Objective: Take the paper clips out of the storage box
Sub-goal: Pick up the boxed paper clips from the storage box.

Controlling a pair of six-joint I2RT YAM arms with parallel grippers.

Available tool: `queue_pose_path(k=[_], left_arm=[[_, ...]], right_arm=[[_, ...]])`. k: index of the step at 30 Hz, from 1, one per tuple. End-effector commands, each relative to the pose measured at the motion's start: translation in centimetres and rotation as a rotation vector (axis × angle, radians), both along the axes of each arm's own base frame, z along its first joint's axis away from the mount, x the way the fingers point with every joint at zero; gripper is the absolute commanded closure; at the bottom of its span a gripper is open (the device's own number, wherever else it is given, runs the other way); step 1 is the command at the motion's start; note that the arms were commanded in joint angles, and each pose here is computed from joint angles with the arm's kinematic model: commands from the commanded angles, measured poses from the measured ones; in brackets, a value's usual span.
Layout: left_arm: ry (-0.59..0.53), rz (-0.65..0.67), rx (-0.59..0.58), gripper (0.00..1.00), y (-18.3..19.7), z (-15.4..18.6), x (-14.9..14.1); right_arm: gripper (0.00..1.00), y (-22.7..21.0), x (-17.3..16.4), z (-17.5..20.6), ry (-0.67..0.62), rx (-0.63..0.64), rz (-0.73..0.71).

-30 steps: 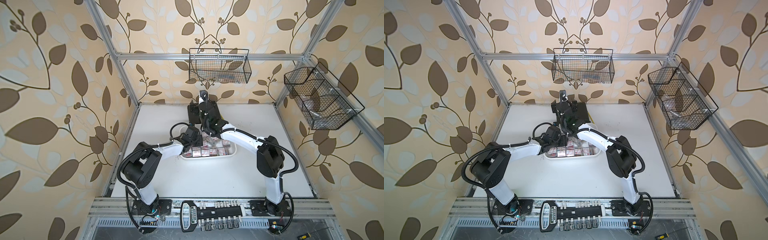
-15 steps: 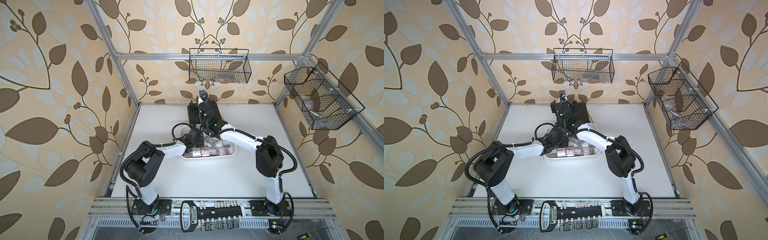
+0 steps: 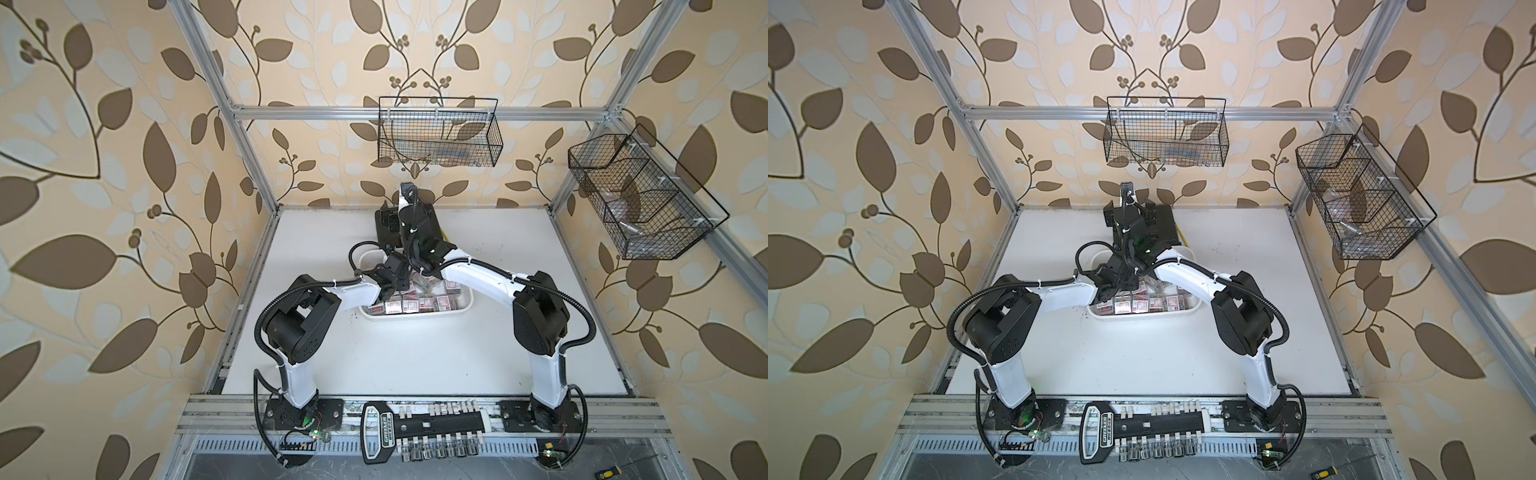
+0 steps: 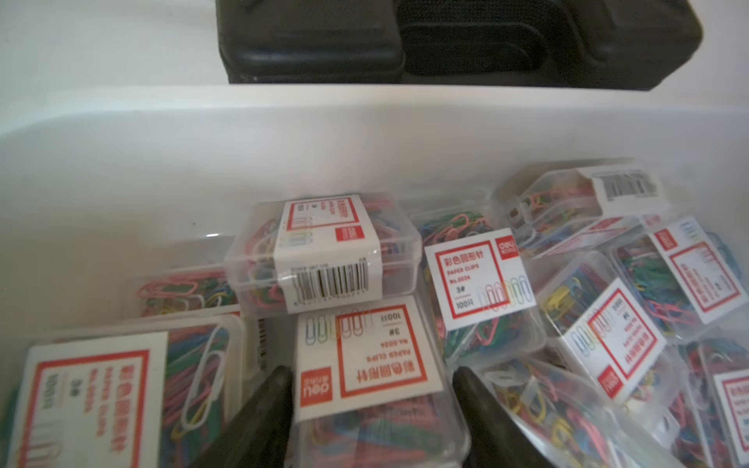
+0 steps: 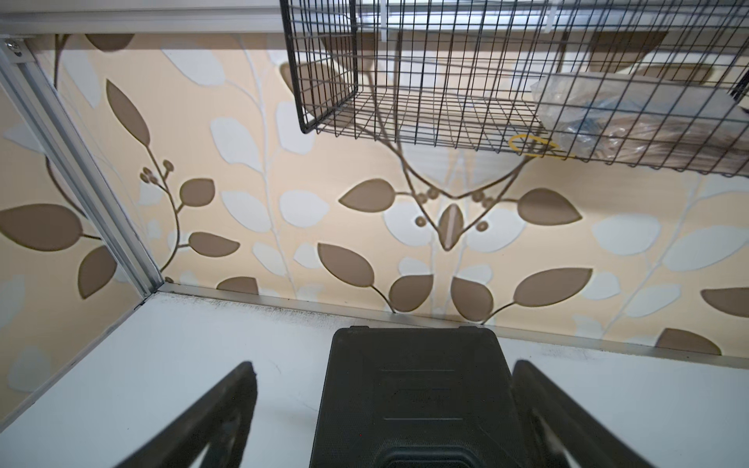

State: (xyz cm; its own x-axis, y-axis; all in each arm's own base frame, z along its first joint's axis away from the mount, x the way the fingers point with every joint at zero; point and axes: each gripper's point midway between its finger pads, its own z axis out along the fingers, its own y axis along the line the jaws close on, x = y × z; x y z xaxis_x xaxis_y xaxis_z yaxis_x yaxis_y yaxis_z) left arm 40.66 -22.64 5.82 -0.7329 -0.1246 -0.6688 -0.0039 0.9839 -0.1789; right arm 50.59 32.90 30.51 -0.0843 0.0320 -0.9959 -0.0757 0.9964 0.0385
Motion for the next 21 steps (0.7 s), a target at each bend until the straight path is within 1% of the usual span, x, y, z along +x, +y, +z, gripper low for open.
queue_pose_path(k=[1, 3, 5, 6, 8, 11, 13, 15, 17, 19, 21], left_arm=[[-0.011, 0.032, 0.043, 0.46, 0.5, 0.2, 0.8], [-0.007, 0.037, 0.055, 0.54, 0.6, 0.1, 1.0], [-0.007, 0.041, 0.063, 0.64, 0.7, 0.3, 1.1], [-0.015, 0.042, 0.061, 0.67, 0.7, 0.7, 1.1], [-0.031, 0.04, 0.053, 0.68, 0.8, 1.8, 1.1], [-0.073, 0.041, 0.029, 0.7, 1.0, 4.7, 0.6], [-0.106, 0.043, 0.013, 0.7, 1.3, 6.8, -0.2], [-0.138, 0.045, -0.007, 0.71, 1.8, 8.9, -1.3], [-0.162, 0.046, -0.023, 0.72, 2.3, 10.2, -2.5], [-0.176, 0.052, -0.033, 0.73, 3.0, 10.7, -3.8], [-0.194, 0.058, -0.057, 0.73, 4.0, 11.6, -5.1]], right_arm=[[0.02, -0.8, -0.7, 2.7, -0.046, 0.041, -0.01], [0.02, -1.0, -0.8, 2.7, -0.043, 0.046, -0.013], [0.02, -1.3, -1.3, 2.8, -0.043, 0.056, -0.008], [0.02, -1.5, -1.6, 3.1, -0.047, 0.066, -0.003], [0.02, -2.1, -2.2, 3.4, -0.053, 0.083, 0.0], [0.02, -3.5, -3.1, 4.0, -0.062, 0.118, -0.022], [0.02, -4.8, -3.6, 3.8, -0.071, 0.139, -0.037], [0.02, -5.2, -3.7, 3.1, -0.071, 0.151, -0.019], [0.02, -4.3, -3.3, 2.1, -0.05, 0.135, 0.025], [0.02, -2.7, -2.9, 1.2, -0.028, 0.104, 0.074], [0.01, -1.2, -2.5, 0.8, -0.02, 0.072, 0.091]])
